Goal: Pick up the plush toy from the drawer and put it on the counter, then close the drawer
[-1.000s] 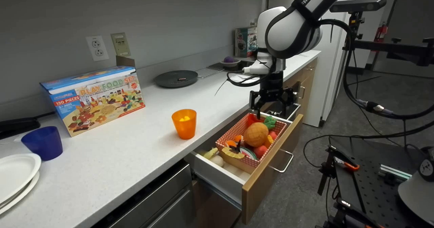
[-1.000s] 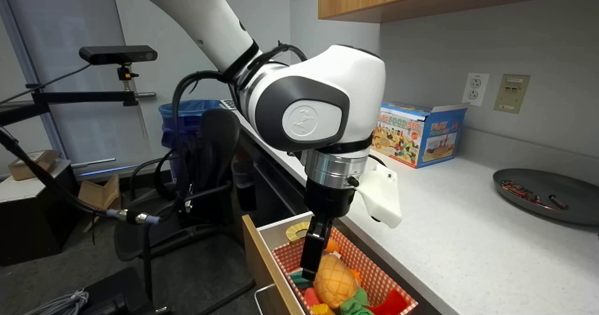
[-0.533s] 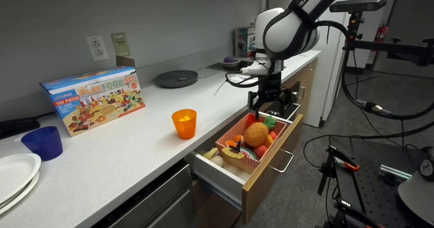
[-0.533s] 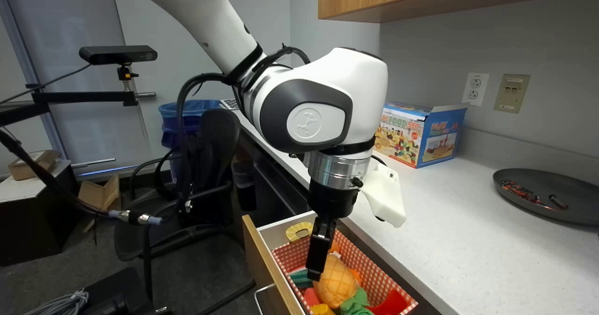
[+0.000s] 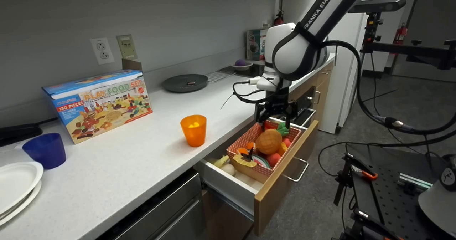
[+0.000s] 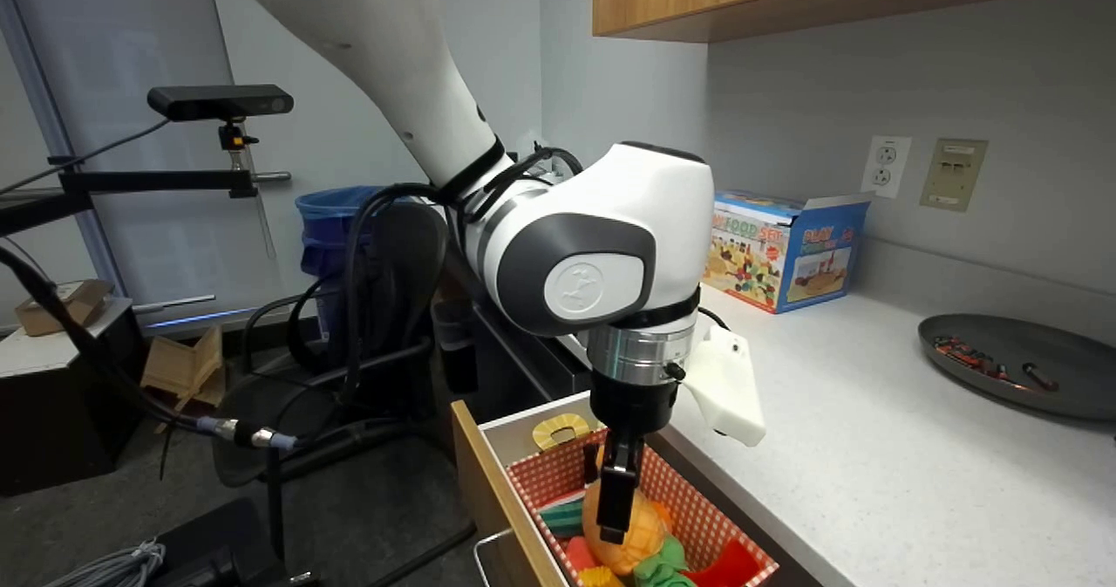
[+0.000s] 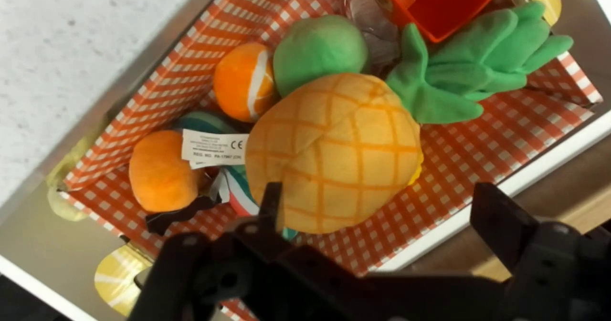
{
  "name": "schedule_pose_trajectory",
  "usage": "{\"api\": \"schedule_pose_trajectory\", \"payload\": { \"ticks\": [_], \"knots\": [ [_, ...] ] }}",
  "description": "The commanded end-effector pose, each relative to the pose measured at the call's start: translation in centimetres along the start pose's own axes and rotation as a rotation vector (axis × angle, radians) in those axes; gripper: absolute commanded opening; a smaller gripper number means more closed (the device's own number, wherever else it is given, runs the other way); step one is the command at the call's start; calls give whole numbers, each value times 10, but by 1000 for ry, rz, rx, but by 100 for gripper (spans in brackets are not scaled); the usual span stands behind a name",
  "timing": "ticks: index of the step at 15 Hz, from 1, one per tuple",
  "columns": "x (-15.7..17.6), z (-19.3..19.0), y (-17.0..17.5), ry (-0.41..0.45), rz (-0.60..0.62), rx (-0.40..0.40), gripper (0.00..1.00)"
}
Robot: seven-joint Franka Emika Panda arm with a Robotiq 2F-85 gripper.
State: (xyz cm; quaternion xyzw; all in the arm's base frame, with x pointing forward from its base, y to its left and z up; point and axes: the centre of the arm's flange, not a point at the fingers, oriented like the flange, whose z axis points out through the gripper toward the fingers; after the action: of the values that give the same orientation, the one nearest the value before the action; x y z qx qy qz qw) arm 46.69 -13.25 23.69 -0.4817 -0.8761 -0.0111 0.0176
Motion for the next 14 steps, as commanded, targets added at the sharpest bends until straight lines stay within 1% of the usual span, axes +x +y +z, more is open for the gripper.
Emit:
{"api": "schedule_pose_trajectory", "payload": {
  "ticks": [1,5,6,7,10,13,14],
  "knots": [
    [-14,19,14,-16,-39,-20,100],
    [-15,35,36,-16,-58,-15,100],
    [-19,38,35,-17,-63,-13,79],
    [-24,41,34,-14,-65,-12,74],
    [-29,41,28,-8,-46,-3,51],
    [-20,29,23,-3,-28,5,28],
    [-17,22,22,9,-23,11,22]
  ]
}}
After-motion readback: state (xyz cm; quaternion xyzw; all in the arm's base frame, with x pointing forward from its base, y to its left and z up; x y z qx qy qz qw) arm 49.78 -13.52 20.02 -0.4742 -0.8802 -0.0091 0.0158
